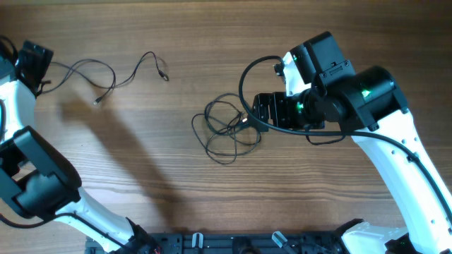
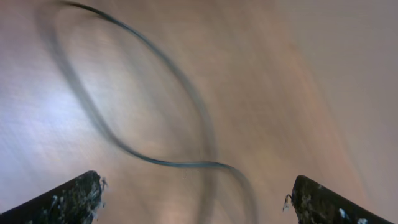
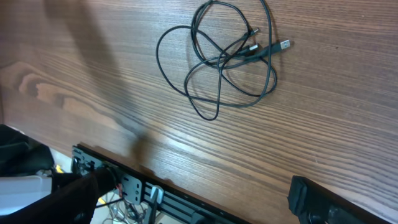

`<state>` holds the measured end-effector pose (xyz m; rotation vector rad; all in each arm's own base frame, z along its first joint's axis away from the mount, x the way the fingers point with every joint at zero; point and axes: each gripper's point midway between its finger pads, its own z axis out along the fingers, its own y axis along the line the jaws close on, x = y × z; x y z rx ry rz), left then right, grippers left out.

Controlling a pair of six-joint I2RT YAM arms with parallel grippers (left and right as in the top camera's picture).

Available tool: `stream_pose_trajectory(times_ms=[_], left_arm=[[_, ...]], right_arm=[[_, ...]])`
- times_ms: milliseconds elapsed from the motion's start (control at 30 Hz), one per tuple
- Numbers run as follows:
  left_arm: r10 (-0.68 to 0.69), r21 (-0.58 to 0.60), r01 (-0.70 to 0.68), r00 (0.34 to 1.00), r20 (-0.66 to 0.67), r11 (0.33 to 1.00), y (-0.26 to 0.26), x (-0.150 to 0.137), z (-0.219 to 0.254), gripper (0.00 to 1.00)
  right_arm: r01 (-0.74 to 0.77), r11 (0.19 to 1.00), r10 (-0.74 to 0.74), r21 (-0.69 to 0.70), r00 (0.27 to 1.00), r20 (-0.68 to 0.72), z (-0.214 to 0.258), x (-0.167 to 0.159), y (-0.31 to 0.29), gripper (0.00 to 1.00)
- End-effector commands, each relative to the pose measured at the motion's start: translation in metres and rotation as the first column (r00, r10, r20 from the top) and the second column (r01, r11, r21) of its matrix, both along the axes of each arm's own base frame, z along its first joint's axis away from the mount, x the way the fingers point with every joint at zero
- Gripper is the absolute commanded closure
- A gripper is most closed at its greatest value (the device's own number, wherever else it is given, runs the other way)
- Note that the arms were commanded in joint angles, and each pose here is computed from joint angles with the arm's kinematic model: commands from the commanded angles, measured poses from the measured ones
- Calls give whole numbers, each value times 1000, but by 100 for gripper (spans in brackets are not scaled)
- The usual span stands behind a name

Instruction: Untangle cables

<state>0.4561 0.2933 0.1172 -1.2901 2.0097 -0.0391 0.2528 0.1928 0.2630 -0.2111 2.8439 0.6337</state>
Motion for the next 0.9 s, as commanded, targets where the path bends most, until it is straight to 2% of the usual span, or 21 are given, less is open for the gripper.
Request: stream_pose_trajectory(times_ms=[0, 133, 267, 467, 700, 800, 867], left_arm=[[16, 145, 12, 982, -189, 989, 32, -24, -34, 0], [33, 142, -5, 981, -192, 990, 43, -24, -55, 0], [47, 139, -19, 980, -196, 990, 52, -26, -70, 8], [52, 118, -27, 974, -218, 993, 56, -28, -96, 12], [-14, 77, 26, 989, -144, 997, 51, -6, -120, 15], [-11, 103, 23, 994, -111, 994, 56, 1, -122, 23], [-9, 122, 20, 996, -87, 992, 60, 6, -120, 32]], right_arm=[[-8, 1000, 8, -23, 1000, 10, -3, 4, -1, 0], [1, 1000, -1, -20, 1000, 3, -3, 4, -1, 0], [0, 1000, 0, -19, 1000, -1, -3, 3, -1, 0], [4, 1000, -4, -17, 1000, 0, -3, 4, -1, 0], [23, 1000, -23, -12, 1000, -8, -3, 4, -1, 0], [44, 999, -44, -9, 999, -16, -3, 4, -1, 0], [46, 999, -46, -6, 999, -15, -3, 5, 0, 0]])
